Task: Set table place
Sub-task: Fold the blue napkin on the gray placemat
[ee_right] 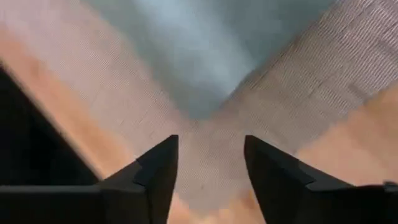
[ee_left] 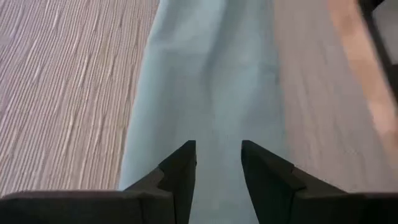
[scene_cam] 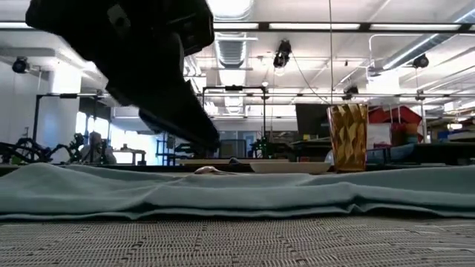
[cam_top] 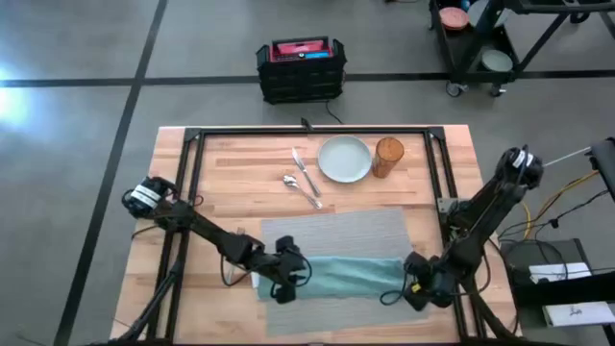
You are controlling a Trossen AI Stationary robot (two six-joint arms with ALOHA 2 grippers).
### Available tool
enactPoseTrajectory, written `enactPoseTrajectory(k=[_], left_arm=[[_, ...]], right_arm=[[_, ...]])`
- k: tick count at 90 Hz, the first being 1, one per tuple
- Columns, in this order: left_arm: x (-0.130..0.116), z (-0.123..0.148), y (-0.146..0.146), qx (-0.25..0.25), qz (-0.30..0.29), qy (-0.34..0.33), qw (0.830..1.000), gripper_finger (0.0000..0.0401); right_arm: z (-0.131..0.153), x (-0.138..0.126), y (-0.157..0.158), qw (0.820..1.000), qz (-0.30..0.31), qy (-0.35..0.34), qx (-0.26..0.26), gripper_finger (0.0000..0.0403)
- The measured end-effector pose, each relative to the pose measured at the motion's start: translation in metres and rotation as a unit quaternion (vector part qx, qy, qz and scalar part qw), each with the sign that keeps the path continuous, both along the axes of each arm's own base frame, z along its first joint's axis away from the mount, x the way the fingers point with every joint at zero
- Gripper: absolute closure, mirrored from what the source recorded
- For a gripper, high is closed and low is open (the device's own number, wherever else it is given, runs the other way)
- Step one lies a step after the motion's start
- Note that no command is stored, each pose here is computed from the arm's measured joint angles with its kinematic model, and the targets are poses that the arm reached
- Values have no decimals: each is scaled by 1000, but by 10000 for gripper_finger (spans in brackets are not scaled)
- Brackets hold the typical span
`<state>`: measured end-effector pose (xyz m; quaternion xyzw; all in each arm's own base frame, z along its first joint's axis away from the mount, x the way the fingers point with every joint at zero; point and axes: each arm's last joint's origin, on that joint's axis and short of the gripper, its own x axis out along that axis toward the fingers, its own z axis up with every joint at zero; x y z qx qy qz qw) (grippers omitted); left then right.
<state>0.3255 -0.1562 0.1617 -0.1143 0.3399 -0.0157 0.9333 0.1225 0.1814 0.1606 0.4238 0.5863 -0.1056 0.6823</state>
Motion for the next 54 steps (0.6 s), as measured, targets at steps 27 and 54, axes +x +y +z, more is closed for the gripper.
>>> enactPoseTrajectory(k=[27, 54], left_arm=[[19, 0, -4, -20, 0, -62, 998, 287], [26, -29, -9, -46, -10, -29, 998, 287]], right_arm=[[11, 23, 7, 938, 29, -303, -165, 215], [-42, 37, 26, 917, 78, -302, -250, 242]])
